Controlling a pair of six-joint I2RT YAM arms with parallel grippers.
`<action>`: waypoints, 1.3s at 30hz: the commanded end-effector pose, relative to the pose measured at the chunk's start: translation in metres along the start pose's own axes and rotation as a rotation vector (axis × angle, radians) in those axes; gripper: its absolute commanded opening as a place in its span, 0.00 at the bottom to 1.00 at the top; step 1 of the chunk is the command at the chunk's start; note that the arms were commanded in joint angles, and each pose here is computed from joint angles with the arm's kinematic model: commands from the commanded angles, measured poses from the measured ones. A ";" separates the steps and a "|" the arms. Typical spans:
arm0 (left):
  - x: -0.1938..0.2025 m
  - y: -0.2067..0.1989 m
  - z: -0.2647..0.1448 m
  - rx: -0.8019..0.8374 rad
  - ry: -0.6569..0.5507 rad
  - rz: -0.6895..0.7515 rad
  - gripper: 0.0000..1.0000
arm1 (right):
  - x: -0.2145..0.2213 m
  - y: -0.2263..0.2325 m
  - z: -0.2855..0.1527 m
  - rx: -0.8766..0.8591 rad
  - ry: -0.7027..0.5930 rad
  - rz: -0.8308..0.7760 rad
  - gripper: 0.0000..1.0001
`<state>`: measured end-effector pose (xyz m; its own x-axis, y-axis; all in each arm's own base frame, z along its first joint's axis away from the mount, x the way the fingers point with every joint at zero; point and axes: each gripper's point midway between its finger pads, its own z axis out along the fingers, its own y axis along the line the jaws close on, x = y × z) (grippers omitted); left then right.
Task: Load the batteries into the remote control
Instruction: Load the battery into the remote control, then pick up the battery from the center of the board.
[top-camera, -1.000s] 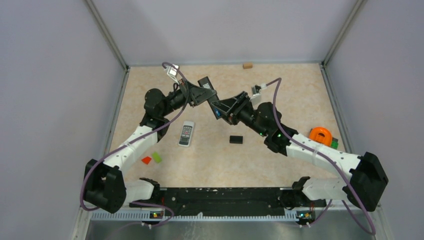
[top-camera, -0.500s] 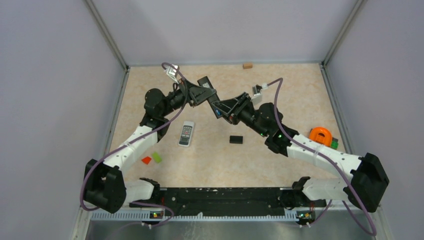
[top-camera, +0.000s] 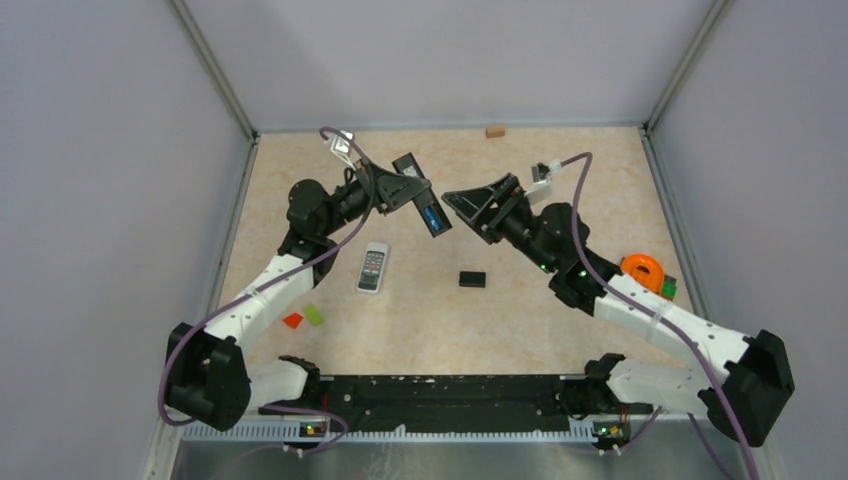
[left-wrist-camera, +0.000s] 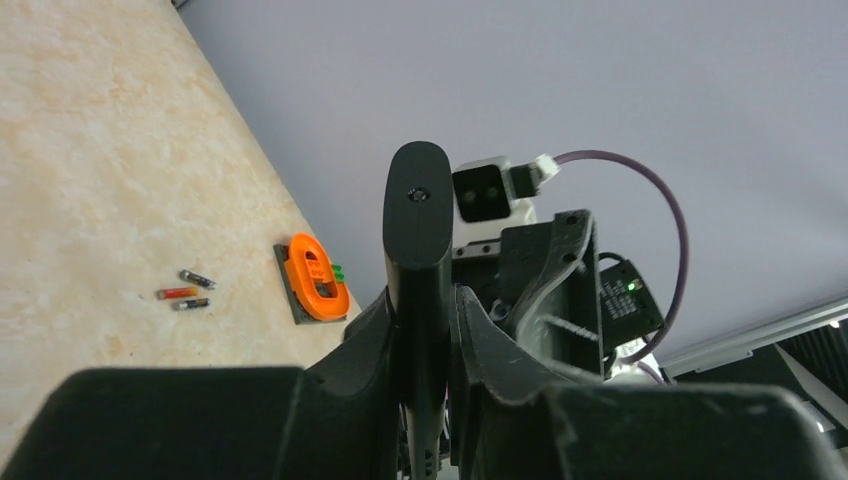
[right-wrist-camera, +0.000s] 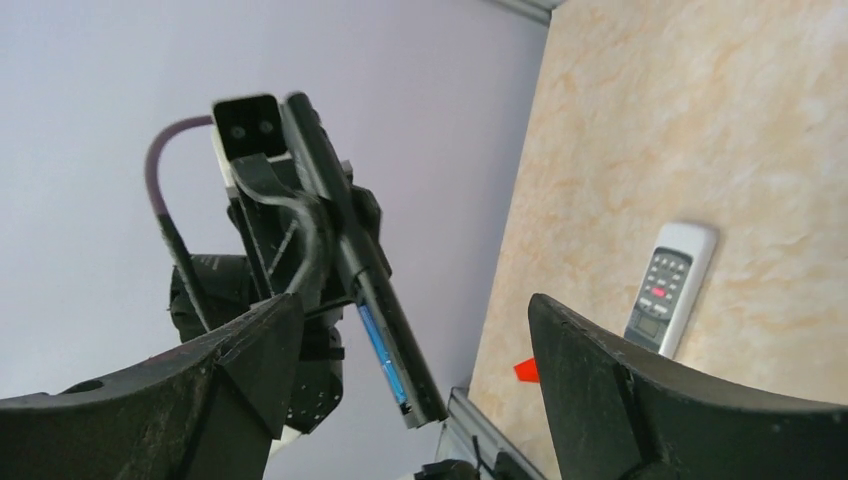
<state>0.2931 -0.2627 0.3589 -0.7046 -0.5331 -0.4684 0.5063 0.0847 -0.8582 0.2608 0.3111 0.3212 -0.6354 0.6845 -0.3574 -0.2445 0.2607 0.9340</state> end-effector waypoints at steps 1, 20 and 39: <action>-0.001 -0.008 -0.008 0.010 -0.022 0.130 0.00 | -0.036 0.009 -0.024 -0.004 -0.092 -0.170 0.84; 0.009 0.022 -0.026 -0.147 0.010 0.257 0.00 | -0.096 -0.197 -0.087 0.904 0.223 -0.793 0.65; 0.012 0.022 -0.025 -0.143 0.026 0.255 0.00 | -0.130 -0.327 -0.122 1.278 0.467 -0.796 0.45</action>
<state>0.2875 -0.2466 0.3096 -0.6220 -0.4494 -0.6411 0.5351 0.3537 -0.7672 0.3153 0.0604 0.0492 -0.8890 -0.0753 -0.4517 -0.0053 0.9880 -0.1542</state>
